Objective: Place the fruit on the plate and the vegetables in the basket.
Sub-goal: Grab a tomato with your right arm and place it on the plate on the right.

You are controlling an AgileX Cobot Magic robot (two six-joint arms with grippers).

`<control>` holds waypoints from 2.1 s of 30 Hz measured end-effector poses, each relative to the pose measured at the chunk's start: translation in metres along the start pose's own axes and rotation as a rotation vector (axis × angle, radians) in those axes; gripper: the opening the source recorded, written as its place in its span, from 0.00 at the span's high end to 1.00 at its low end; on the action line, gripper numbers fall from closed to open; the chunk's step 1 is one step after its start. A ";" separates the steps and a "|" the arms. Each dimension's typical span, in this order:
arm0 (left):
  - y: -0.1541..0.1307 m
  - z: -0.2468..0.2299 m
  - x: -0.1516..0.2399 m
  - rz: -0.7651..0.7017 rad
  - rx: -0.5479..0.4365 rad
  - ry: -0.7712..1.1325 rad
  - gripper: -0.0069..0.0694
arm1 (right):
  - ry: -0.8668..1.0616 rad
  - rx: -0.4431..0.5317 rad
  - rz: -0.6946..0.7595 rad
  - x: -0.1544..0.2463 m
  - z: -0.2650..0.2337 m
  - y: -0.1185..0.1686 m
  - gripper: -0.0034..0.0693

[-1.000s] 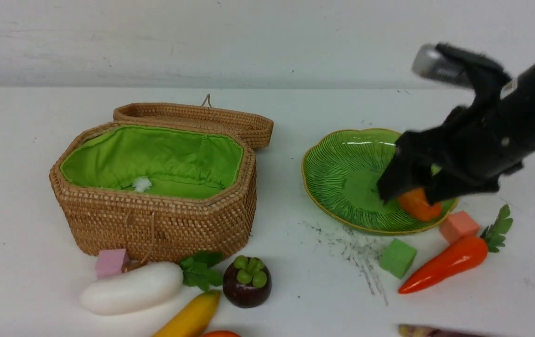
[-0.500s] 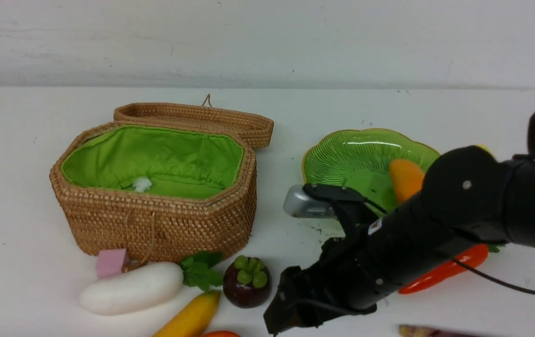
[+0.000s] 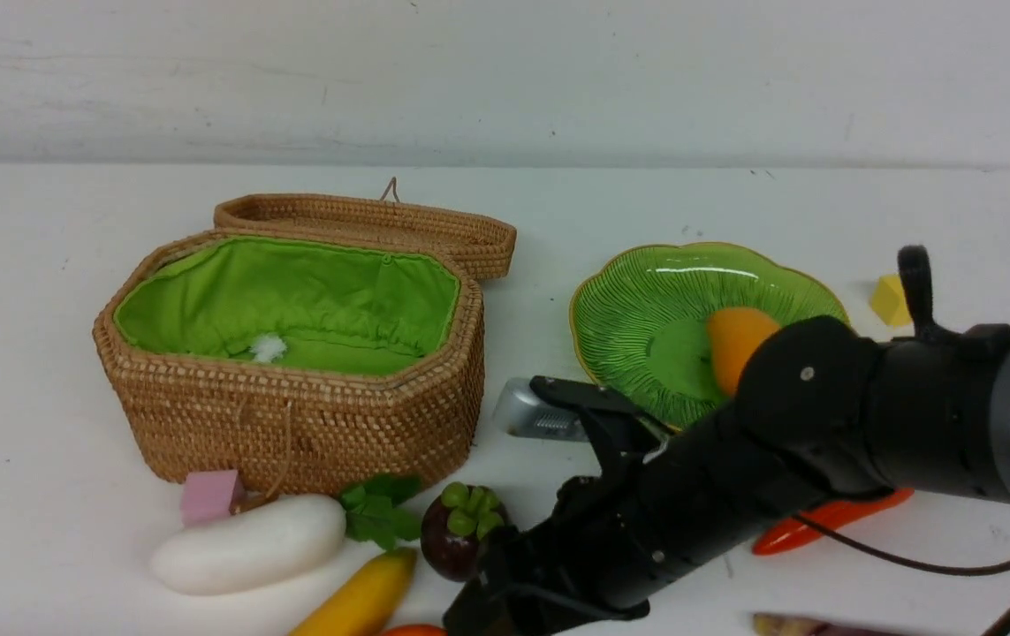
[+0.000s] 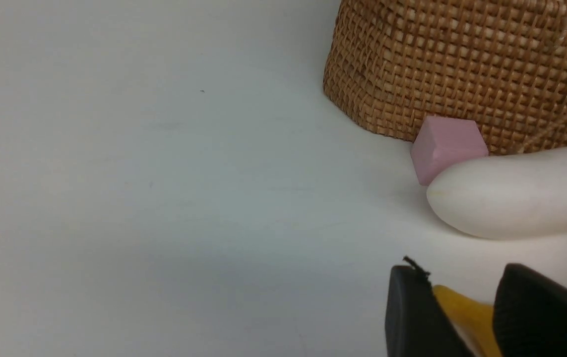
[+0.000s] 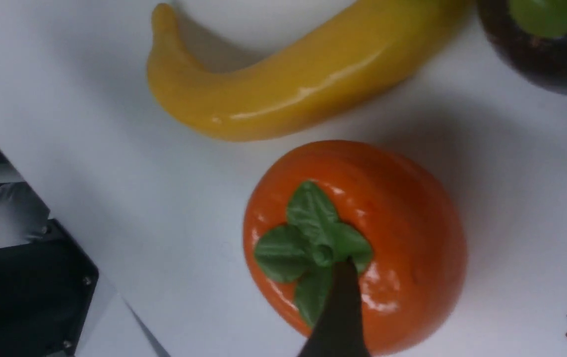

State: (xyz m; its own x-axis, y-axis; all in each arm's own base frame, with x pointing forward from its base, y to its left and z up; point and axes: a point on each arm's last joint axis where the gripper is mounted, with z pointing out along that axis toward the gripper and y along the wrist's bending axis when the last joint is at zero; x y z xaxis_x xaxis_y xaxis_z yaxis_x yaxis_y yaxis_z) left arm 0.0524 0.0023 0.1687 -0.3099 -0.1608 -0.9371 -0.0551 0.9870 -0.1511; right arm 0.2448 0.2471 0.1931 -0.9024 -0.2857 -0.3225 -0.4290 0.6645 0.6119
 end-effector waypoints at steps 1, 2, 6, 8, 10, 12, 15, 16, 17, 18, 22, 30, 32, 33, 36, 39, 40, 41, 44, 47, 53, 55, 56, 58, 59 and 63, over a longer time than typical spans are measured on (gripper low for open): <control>0.000 0.000 0.000 0.000 0.000 0.000 0.60 | 0.006 -0.011 -0.007 0.002 0.004 0.002 0.15; 0.000 0.000 0.000 0.000 0.000 0.000 0.60 | 0.016 -0.018 -0.012 0.003 0.009 0.004 0.15; 0.000 0.000 0.000 0.000 0.000 0.000 0.60 | 0.057 -0.027 -0.008 0.010 0.026 0.005 0.15; 0.000 0.000 0.000 0.000 0.000 0.000 0.60 | 0.071 -0.023 0.003 0.012 0.032 0.001 0.15; 0.000 0.000 0.000 0.000 0.000 0.000 0.60 | 0.084 -0.020 0.016 0.013 0.038 -0.002 0.16; 0.000 0.000 0.000 0.000 0.000 0.000 0.60 | 0.088 -0.029 0.033 0.014 0.040 -0.002 0.17; 0.000 0.000 0.000 0.000 0.000 0.000 0.60 | 0.097 -0.042 0.021 0.015 0.040 -0.001 0.25; 0.000 0.000 0.000 0.000 0.000 0.000 0.60 | 0.097 -0.048 0.017 0.014 0.040 0.000 0.29; 0.000 0.000 0.000 0.000 0.000 0.000 0.60 | 0.101 -0.054 0.009 0.015 0.040 0.000 0.35; 0.000 0.000 0.000 0.000 0.000 0.000 0.60 | 0.106 -0.061 0.000 0.015 0.040 0.001 0.35; 0.000 0.000 0.000 0.000 0.000 0.000 0.60 | 0.149 -0.092 -0.018 0.019 0.039 0.003 0.35; 0.000 0.000 0.000 0.000 0.000 0.000 0.60 | 0.138 -0.174 -0.002 0.006 -0.003 -0.004 0.35; 0.000 0.000 0.000 0.000 0.000 0.000 0.60 | 0.076 -0.172 0.014 -0.003 -0.024 -0.012 0.35; 0.000 0.000 0.000 0.000 0.000 0.000 0.60 | 0.049 -0.171 0.018 -0.008 -0.035 -0.016 0.35; 0.000 0.000 0.000 0.000 0.000 0.000 0.60 | -0.088 -0.130 0.074 -0.022 -0.071 -0.039 0.35; 0.000 0.000 0.000 0.000 0.000 0.000 0.60 | -0.255 -0.039 0.162 -0.035 -0.107 -0.077 0.35; 0.000 0.000 0.000 0.000 0.000 0.000 0.60 | -0.318 0.000 0.192 -0.041 -0.119 -0.090 0.35; 0.000 0.000 0.000 0.000 0.000 0.000 0.60 | -0.395 0.052 0.207 -0.049 -0.132 -0.104 0.35; 0.000 0.000 0.000 0.000 0.000 0.000 0.60 | -0.502 0.126 0.178 -0.073 -0.152 -0.125 0.35; 0.000 0.000 0.000 0.000 0.000 0.000 0.60 | -0.530 0.128 0.140 -0.101 -0.153 -0.134 0.35; 0.000 0.000 0.000 0.000 0.000 0.000 0.60 | -0.580 0.162 0.141 -0.140 -0.131 -0.161 0.35; 0.000 0.000 0.000 0.000 0.000 0.000 0.60 | -0.590 0.175 0.180 -0.146 -0.123 -0.173 0.35; 0.000 0.000 0.000 0.000 0.000 0.000 0.60 | -0.590 0.182 0.203 -0.147 -0.118 -0.179 0.35; 0.000 0.000 0.000 0.000 0.000 0.000 0.60 | -0.591 0.189 0.220 -0.148 -0.115 -0.184 0.35; 0.000 0.000 0.000 0.000 0.000 0.000 0.60 | -0.585 0.202 0.230 -0.147 -0.110 -0.190 0.35; 0.000 0.000 0.000 0.000 0.000 0.000 0.60 | -0.561 0.222 0.203 -0.146 -0.108 -0.192 0.29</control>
State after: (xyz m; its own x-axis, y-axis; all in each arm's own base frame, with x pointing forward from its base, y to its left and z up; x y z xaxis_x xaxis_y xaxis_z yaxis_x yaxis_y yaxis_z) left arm 0.0524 0.0023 0.1687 -0.3099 -0.1608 -0.9371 -0.0551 0.9870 -0.1511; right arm 0.4544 0.0866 0.2012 -0.7811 0.2268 -0.5818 -0.1785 0.8117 0.5561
